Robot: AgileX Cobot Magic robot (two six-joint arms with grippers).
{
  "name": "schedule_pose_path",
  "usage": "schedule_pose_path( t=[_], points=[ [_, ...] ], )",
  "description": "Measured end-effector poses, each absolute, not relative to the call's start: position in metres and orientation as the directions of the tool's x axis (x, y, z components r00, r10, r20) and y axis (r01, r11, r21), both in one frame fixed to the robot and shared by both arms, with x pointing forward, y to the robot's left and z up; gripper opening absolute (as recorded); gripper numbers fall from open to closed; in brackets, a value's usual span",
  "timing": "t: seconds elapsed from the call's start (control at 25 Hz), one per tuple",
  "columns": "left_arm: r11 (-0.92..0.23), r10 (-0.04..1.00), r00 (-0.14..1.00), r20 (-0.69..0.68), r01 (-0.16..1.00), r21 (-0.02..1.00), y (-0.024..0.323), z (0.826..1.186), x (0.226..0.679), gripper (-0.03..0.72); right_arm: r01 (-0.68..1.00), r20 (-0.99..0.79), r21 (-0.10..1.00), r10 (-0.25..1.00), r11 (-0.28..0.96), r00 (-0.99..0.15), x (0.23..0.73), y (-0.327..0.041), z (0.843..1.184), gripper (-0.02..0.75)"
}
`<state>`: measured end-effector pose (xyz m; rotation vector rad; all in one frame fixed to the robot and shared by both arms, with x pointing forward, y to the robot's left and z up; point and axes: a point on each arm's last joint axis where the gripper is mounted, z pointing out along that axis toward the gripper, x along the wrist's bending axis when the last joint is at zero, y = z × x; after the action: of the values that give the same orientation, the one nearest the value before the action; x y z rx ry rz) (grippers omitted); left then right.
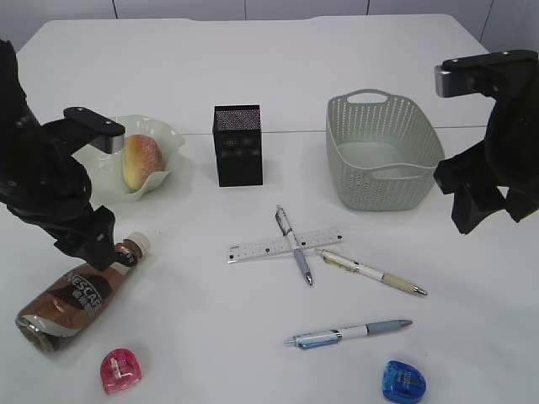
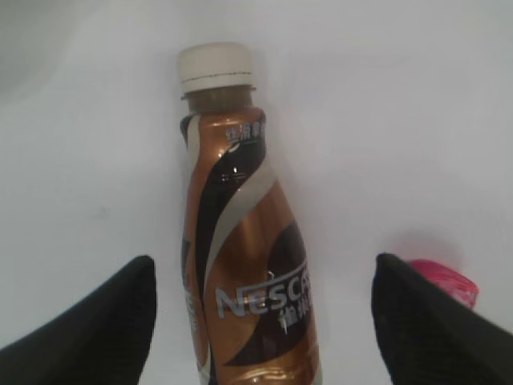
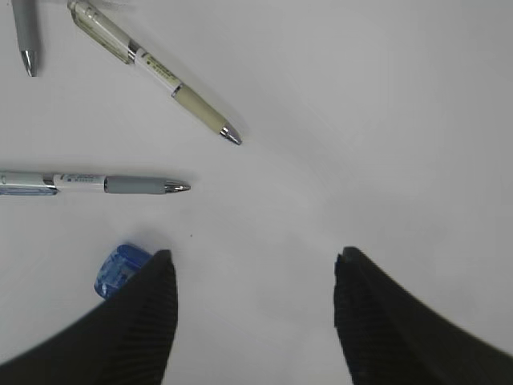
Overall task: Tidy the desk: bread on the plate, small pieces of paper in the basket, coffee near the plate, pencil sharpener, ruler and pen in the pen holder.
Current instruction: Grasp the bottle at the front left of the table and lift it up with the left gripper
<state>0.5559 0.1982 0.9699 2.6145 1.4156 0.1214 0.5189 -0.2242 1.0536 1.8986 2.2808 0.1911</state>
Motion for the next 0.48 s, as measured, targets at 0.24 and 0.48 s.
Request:
schedule_pose_path(
  t=[0.24,0.48],
  points=[
    [-0.528,0.844,0.536,0.0,0.831,0.175,0.197,0.953,0.564,0.619,0.959,-0.048,0.215,0.983,0.185,-0.179,0.52,-0.224,1.054,0.454],
    [-0.523,0.848,0.53,-0.002,0.838,0.155,0.195,0.935,0.57,0.619,0.956,-0.052,0.225,0.982,0.187,-0.18,0.521,-0.224,1.054,0.449]
  ],
)
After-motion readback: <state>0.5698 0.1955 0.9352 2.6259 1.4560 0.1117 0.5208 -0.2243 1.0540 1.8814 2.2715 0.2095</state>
